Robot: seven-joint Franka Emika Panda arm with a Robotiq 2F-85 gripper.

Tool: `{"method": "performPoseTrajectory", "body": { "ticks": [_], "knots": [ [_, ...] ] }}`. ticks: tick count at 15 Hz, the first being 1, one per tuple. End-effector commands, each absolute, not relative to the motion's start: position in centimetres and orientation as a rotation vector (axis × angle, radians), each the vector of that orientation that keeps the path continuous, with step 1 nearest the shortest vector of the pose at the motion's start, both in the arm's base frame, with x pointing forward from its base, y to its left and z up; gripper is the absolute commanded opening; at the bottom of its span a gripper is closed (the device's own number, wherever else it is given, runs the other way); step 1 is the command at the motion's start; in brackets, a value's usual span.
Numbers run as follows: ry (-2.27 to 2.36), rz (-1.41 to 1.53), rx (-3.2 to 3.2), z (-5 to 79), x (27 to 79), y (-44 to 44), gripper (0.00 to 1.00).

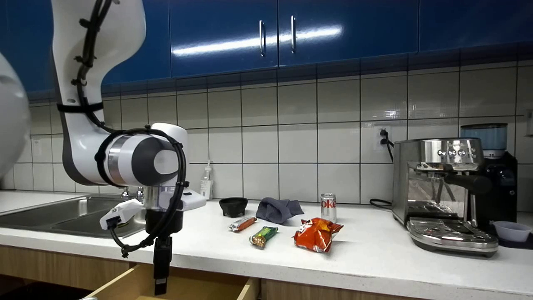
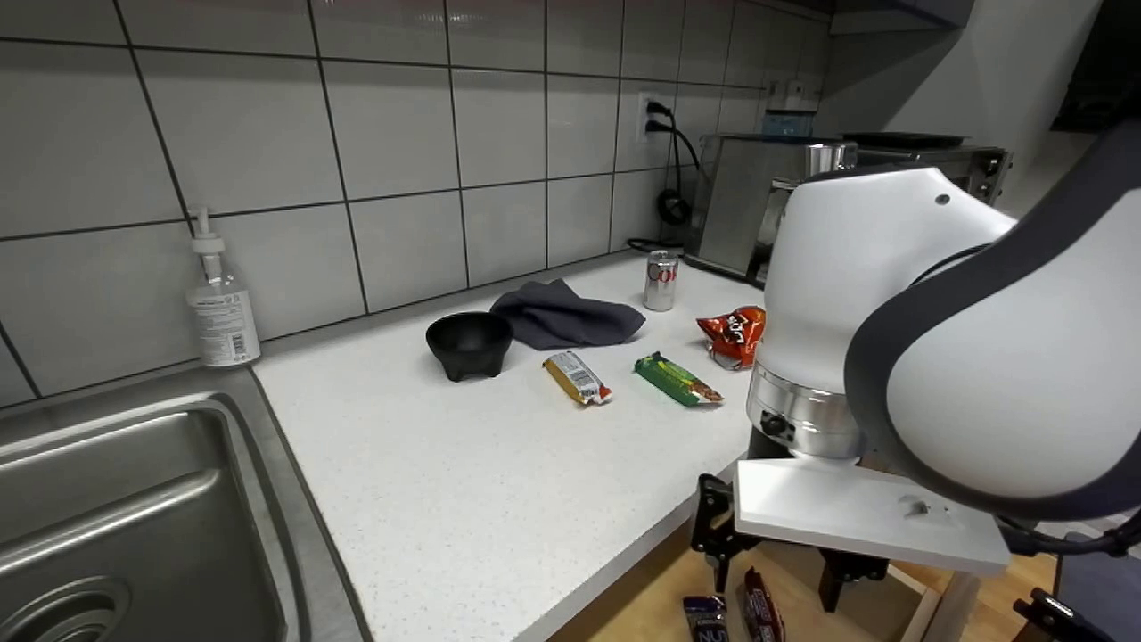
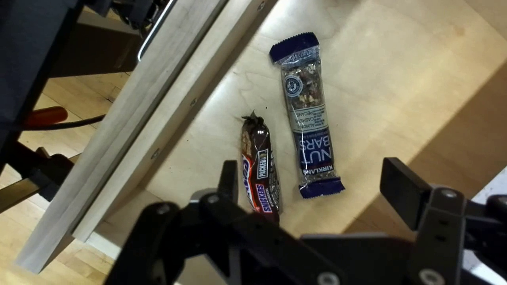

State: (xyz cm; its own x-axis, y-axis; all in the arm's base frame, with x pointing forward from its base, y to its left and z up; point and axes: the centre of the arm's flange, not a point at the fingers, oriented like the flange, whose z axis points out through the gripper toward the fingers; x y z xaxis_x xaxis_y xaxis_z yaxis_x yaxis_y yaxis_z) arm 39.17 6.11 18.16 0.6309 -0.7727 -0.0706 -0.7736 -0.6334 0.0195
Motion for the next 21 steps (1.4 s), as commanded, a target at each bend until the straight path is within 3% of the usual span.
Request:
{"method": "performPoseTrajectory", "body": {
  "ticks": [1,21],
  "knots": [
    [1.267,0.097,-2.846,19.7,39.4,4.6,1.00],
    [0.628,0.065,-3.061,24.7,40.4,-4.6,1.00]
  ]
}}
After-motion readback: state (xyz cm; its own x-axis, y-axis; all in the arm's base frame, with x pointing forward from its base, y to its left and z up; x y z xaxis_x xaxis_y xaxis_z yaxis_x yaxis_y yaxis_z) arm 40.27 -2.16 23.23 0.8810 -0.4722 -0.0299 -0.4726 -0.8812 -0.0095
